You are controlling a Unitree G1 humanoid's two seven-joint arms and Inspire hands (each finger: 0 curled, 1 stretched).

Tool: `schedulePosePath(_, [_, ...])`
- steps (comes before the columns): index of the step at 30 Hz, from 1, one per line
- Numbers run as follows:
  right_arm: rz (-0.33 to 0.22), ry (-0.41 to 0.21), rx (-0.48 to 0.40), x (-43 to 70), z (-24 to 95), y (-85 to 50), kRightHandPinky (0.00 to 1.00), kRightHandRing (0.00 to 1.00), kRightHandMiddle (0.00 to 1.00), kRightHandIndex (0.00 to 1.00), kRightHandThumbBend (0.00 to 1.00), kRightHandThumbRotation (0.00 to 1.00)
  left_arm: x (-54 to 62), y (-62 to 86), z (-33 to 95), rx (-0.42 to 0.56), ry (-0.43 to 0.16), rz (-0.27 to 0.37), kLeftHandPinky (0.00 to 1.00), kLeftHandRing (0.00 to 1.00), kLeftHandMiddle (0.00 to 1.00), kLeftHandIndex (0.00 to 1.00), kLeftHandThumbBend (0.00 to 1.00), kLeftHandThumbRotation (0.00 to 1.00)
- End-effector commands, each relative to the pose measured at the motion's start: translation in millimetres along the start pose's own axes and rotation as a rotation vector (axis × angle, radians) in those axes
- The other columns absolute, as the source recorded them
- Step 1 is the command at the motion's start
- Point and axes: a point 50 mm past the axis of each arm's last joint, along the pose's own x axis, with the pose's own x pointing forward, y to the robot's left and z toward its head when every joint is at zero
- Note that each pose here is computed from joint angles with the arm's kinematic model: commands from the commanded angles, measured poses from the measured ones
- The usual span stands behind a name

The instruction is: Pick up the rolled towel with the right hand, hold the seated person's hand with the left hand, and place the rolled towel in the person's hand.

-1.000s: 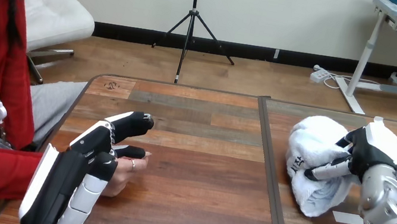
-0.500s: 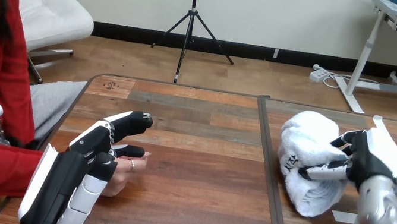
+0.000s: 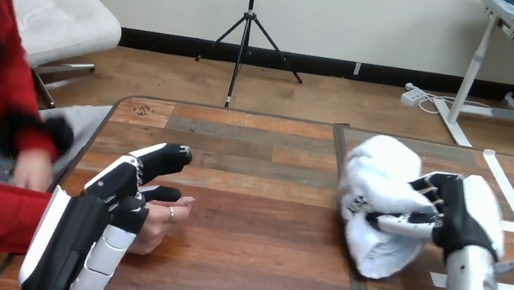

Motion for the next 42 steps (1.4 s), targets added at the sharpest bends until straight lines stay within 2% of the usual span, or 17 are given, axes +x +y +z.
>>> schedulePosePath(1, [-0.135, -0.207, 0.129, 10.6, 40.2, -16.9, 0.36, 0.41, 0.45, 0.47, 0.7, 0.0, 12.2, 5.8, 11.4, 0.027, -0.081, 0.016, 0.73, 0.83, 0.8, 0.75, 0.83, 0.99])
schedulePosePath(6, [-0.179, -0.285, 0.151, 5.7, 43.1, -19.3, 0.36, 0.4, 0.44, 0.47, 0.72, 0.0, 13.5, 11.1, 11.0, 0.103, -0.075, 0.013, 0.72, 0.81, 0.79, 0.75, 0.81, 0.99])
schedulePosePath(12, [-0.224, -0.361, 0.168, 0.5, 45.9, -22.4, 0.35, 0.4, 0.44, 0.47, 0.73, 0.0, 15.1, 17.5, 10.4, 0.173, -0.036, 0.0, 0.73, 0.81, 0.8, 0.76, 0.89, 1.0])
schedulePosePath(15, [-0.243, -0.403, 0.19, -2.6, 47.7, -24.2, 0.35, 0.39, 0.44, 0.47, 0.73, 0.0, 16.9, 21.2, 10.1, 0.209, -0.038, -0.003, 0.73, 0.8, 0.8, 0.77, 0.87, 0.99])
schedulePosePath(18, [-0.261, -0.447, 0.213, -5.9, 49.5, -26.3, 0.34, 0.39, 0.44, 0.47, 0.73, 0.0, 18.7, 25.0, 9.7, 0.251, -0.035, -0.002, 0.69, 0.78, 0.79, 0.77, 0.83, 0.95])
schedulePosePath(24, [-0.29, -0.526, 0.247, -12.2, 52.8, -30.5, 0.35, 0.39, 0.44, 0.48, 0.71, 0.0, 21.9, 31.7, 10.2, 0.318, -0.021, -0.006, 0.65, 0.78, 0.8, 0.77, 0.85, 0.89])
schedulePosePath(34, [-0.35, -0.634, 0.275, -21.6, 58.5, -36.6, 0.31, 0.35, 0.41, 0.48, 0.71, 0.0, 27.1, 40.2, 11.9, 0.359, -0.029, -0.017, 0.68, 0.81, 0.82, 0.78, 0.85, 0.78])
schedulePosePath(42, [-0.382, -0.703, 0.299, -29.2, 63.9, -39.9, 0.29, 0.34, 0.4, 0.47, 0.72, 0.0, 32.4, 45.1, 13.6, 0.409, -0.045, -0.022, 0.68, 0.82, 0.84, 0.8, 0.84, 0.73])
